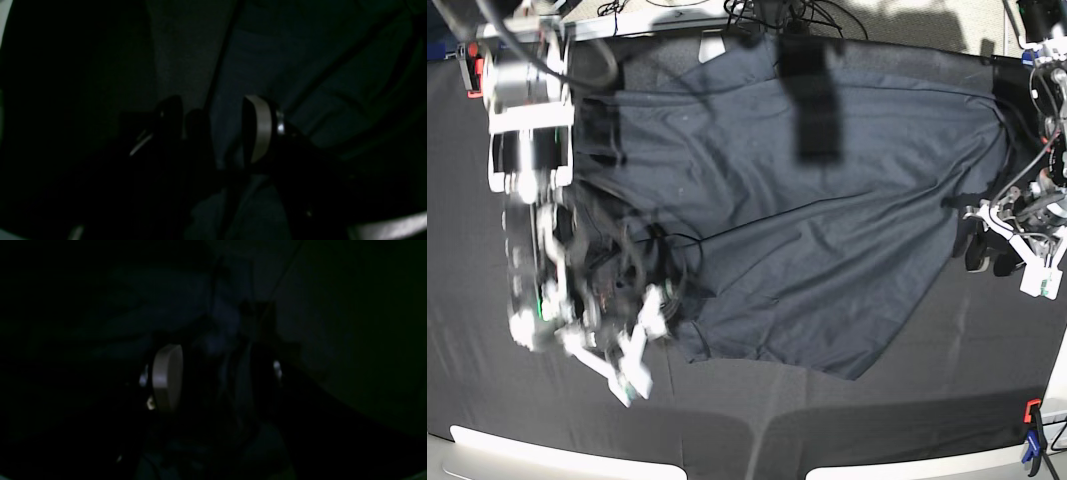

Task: Layout the t-shirt on the table in an organized manner, then fold the t-shirt properly
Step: 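Grasp the hem with the right gripper and pull it outward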

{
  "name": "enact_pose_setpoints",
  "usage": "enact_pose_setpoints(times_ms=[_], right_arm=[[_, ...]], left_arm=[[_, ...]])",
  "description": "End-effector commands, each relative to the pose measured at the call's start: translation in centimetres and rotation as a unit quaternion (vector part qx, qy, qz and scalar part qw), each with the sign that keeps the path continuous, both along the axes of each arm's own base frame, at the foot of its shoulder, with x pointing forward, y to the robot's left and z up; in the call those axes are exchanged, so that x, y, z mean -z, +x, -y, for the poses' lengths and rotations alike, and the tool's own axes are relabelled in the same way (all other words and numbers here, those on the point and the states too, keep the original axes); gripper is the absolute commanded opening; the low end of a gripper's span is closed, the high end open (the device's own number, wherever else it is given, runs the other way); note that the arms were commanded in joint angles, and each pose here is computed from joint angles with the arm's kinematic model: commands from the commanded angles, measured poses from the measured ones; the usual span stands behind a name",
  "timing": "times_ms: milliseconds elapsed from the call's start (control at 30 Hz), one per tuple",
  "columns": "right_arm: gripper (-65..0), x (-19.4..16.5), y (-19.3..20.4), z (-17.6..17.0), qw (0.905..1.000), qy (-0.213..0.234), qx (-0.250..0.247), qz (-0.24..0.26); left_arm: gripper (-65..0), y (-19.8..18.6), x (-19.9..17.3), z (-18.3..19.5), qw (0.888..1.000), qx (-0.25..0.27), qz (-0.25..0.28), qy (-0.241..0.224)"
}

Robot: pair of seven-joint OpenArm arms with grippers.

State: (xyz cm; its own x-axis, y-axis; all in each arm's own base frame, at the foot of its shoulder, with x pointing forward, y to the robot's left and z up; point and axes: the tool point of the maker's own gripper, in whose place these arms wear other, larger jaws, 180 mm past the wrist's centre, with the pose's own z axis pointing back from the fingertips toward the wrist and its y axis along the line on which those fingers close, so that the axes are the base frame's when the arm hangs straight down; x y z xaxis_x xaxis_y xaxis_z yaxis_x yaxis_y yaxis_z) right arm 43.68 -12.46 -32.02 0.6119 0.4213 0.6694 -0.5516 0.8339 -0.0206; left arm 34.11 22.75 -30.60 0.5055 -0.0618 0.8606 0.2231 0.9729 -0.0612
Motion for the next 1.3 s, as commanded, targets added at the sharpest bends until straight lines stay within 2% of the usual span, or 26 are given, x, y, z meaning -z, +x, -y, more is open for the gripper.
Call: enact_pose_setpoints(times_ms=[0, 167, 267, 367, 533, 733, 867, 1000, 1067, 1200, 1267], right_arm=[[-33.3, -2.5, 1.6, -0.7, 0.9994, 0.019, -0.002, 0.028], [-33.4, -2.7, 1.7, -1.9, 0.9999, 0.008, -0.01, -0.004], [-33.4, -2.0, 1.2, -2.2, 0.9998, 0.011, -0.012, -0.011], [-33.4, -0.6, 0.3, -2.0, 0.9996, 0.005, -0.01, -0.026], [-33.4, 2.5, -1.9, -1.1, 0.9983, -0.009, -0.004, -0.058], [-33.6, 4.8, -4.2, 0.8, 0.9962, 0.012, 0.029, -0.082], [-33.6, 4.2, -5.5, 2.1, 0.9961, 0.039, 0.047, -0.063], [-33.6, 1.4, -6.6, 2.6, 0.9965, 0.06, 0.055, -0.018], [-33.6, -0.3, -7.6, 2.6, 0.9972, 0.055, 0.051, 0.004], [-33.6, -2.2, -10.3, 2.7, 0.9963, 0.054, 0.052, 0.041], [-33.6, -2.8, -11.6, 2.9, 0.9957, 0.052, 0.055, 0.053]], left_arm=[[-38.3, 0.9, -1.9, -0.4, 0.999, 0.0, 0.034, 0.003], [-38.3, 1.9, -3.2, -0.7, 0.997, -0.009, 0.073, 0.003], [-38.3, 3.3, -3.4, -1.0, 0.995, -0.013, 0.092, -0.02], [-38.3, 5.2, -2.4, 0.4, 0.995, 0.015, 0.081, -0.054], [-38.3, 9.6, -0.5, 3.7, 0.994, 0.055, 0.052, -0.08], [-38.3, 14.8, 0.6, 4.6, 0.993, 0.058, 0.02, -0.096], [-38.3, 16.3, 1.5, 6.2, 0.989, 0.093, -0.005, -0.116], [-38.3, 17.2, 2.7, 8.1, 0.987, 0.099, -0.028, -0.127], [-38.3, 17.4, 3.5, 8.5, 0.988, 0.097, -0.031, -0.116], [-38.3, 18.2, 5.2, 5.9, 0.997, 0.035, -0.034, -0.057], [-38.3, 18.0, 5.8, 5.5, 0.998, 0.038, -0.039, -0.042]])
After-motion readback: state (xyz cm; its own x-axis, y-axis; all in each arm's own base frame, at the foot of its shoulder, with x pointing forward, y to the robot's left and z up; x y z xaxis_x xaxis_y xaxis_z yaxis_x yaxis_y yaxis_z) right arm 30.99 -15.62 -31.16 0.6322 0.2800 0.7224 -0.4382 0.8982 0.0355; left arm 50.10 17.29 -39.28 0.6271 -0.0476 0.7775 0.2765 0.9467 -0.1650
